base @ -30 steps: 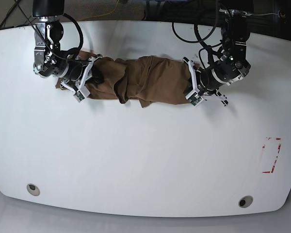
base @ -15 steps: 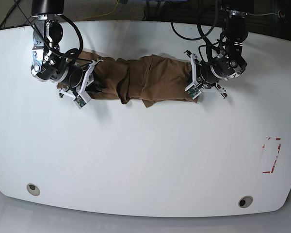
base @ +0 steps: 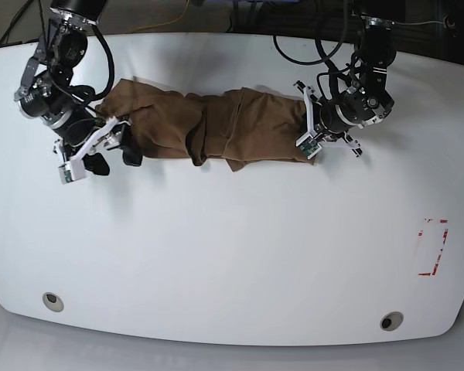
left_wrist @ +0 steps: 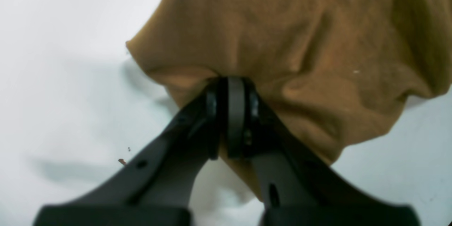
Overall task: Layout the t-shirt on the table in an organized manner, then fold the t-shirt properly
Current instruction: 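Move the right gripper to the strip's other end and grasp it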
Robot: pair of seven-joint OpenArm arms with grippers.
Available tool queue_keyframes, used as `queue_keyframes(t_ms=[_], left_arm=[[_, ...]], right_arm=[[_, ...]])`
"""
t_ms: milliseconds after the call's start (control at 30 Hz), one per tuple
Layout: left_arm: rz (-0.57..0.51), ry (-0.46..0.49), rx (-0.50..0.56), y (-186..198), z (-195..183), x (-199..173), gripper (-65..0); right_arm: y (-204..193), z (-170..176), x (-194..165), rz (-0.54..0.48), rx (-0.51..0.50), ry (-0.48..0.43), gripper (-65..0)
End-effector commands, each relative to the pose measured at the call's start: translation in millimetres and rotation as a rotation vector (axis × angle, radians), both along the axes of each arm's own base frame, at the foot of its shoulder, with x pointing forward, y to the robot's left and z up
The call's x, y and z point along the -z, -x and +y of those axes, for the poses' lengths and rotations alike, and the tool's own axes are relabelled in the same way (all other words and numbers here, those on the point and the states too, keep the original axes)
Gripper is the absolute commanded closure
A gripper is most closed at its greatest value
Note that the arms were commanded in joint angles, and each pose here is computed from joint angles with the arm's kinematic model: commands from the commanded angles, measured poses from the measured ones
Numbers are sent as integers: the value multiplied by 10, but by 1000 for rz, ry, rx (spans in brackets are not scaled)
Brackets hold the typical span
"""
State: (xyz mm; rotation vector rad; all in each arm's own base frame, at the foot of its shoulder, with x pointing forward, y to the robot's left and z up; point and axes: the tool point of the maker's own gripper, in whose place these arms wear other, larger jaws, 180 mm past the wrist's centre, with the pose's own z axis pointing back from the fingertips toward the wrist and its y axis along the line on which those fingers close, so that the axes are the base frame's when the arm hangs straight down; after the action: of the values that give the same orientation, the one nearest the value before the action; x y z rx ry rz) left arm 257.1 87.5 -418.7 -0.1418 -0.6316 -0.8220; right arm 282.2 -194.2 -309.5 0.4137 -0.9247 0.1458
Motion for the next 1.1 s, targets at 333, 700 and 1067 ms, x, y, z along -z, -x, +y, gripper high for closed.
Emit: queue_keyframes(t_ms=[333,700,1067], left_arm=[[14,-39,0,14,74,29,-25],[12,-41,0,8,76,26,-25],[10,-41,0,1,76,22,-25]], right_arm=[[238,-723,213,29,277,-225,-471],[336,-940,513,116,327,-258,-471],[395,-985,756,175,338,-296,-471]])
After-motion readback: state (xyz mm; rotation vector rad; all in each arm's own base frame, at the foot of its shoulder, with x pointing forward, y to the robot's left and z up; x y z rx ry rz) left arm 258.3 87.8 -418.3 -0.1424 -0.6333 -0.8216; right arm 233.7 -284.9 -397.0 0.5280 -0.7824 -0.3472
